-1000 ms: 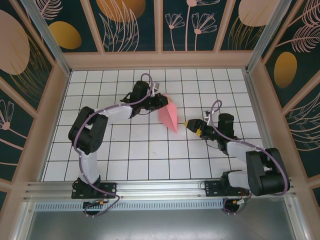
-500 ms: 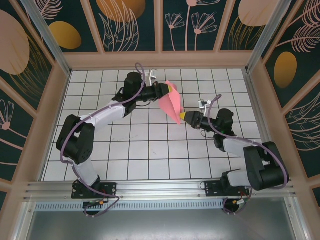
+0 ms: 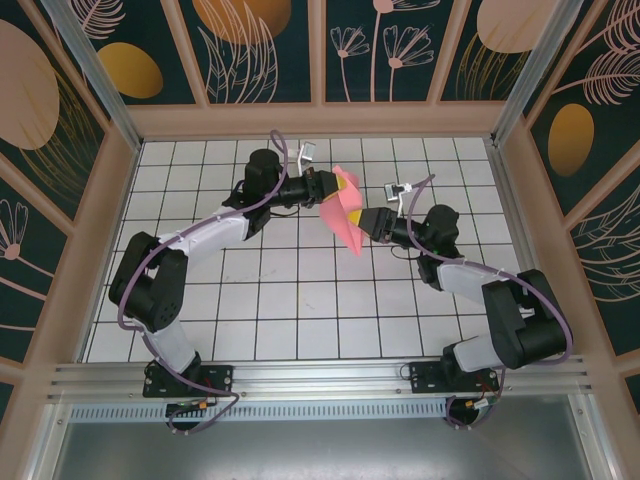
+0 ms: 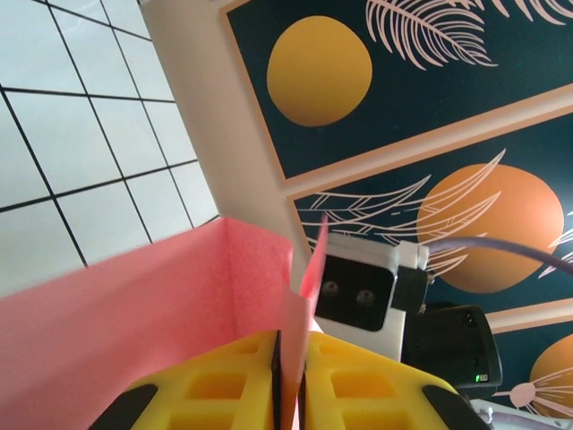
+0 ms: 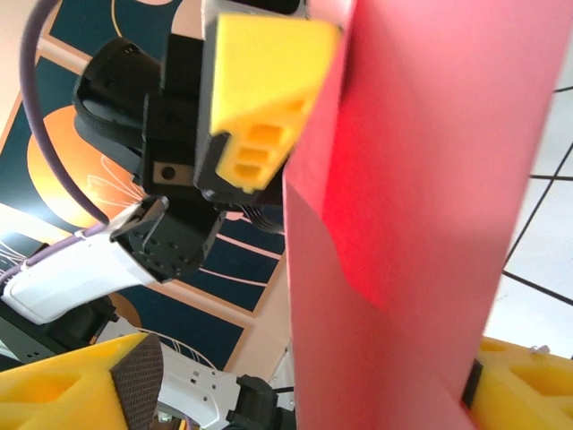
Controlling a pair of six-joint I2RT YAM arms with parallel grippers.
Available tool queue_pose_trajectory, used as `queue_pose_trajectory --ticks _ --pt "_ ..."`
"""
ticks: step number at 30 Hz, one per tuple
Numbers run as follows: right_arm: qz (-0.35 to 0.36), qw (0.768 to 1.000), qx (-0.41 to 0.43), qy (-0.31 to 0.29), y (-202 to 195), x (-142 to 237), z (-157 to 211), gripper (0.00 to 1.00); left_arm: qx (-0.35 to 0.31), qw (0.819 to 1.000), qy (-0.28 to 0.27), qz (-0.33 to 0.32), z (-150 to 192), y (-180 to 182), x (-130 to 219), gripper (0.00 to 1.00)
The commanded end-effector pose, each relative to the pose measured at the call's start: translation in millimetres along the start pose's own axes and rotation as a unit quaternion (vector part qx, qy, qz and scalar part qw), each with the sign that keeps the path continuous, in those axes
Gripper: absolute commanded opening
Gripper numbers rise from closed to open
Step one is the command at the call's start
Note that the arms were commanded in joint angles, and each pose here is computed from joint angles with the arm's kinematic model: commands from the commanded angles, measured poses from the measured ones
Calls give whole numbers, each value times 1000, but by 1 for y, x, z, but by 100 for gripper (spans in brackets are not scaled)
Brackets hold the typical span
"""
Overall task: Fold a paper plane with a square sheet of paper (fold left side to right side)
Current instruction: Turn over the paper at the center of the table.
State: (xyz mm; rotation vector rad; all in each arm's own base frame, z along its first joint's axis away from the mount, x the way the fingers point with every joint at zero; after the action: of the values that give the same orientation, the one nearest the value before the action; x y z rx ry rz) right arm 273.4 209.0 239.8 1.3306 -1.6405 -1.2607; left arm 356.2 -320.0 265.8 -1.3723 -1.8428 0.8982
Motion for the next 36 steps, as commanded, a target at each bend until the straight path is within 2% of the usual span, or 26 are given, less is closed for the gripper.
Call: queue_pose_trajectory --ticks 1,7,10,12,17,20,23,26,28,31,36 --pt "-22 999 30 4 16 -6 -4 72 -11 999 1 37 0 -16 1 17" --pt "-6 1000 24 7 10 -9 -4 51 -9 999 5 37 2 -13 0 19" --pt "10 1000 19 6 4 -9 -4 43 -14 999 4 31 2 -12 0 24" --pt "21 1000 16 5 0 -9 -5 38 -22 1000 5 18 1 -11 1 31" --pt "73 997 25 -1 -10 -7 -6 31 -67 994 -16 -80 -11 -3 23 44" --pt "135 990 37 -4 -21 -3 -7 29 -78 985 -46 -149 -20 9 55 48" --pt "240 969 59 -15 -37 5 -11 26 -85 968 -83 -220 -26 17 93 50" --pt "385 917 106 -20 -51 12 -12 25 -109 936 -107 -316 -25 22 125 51" --pt "485 863 138 -21 -57 17 -12 25 -118 910 -125 -377 -22 25 147 52" --pt "601 779 176 -14 -61 22 -10 25 -127 887 -160 -415 -17 19 171 53" --pt "725 646 239 24 -71 12 -1 24 -135 862 -203 -445 -5 10 200 53"
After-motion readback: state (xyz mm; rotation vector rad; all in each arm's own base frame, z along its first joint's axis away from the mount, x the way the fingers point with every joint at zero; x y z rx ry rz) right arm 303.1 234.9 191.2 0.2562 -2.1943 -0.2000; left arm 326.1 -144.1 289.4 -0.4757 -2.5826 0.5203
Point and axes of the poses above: each hand's point on the last joint's axis, 136 mm out from that joint toward the fingers, its own x axis back along the fingers, its own y axis along the line the jaws close on, z = x × y, the point moved 4 cm from there along x, back along the fingers, and after that the axes turned 12 degrees about -x, right-handed, at the moved point
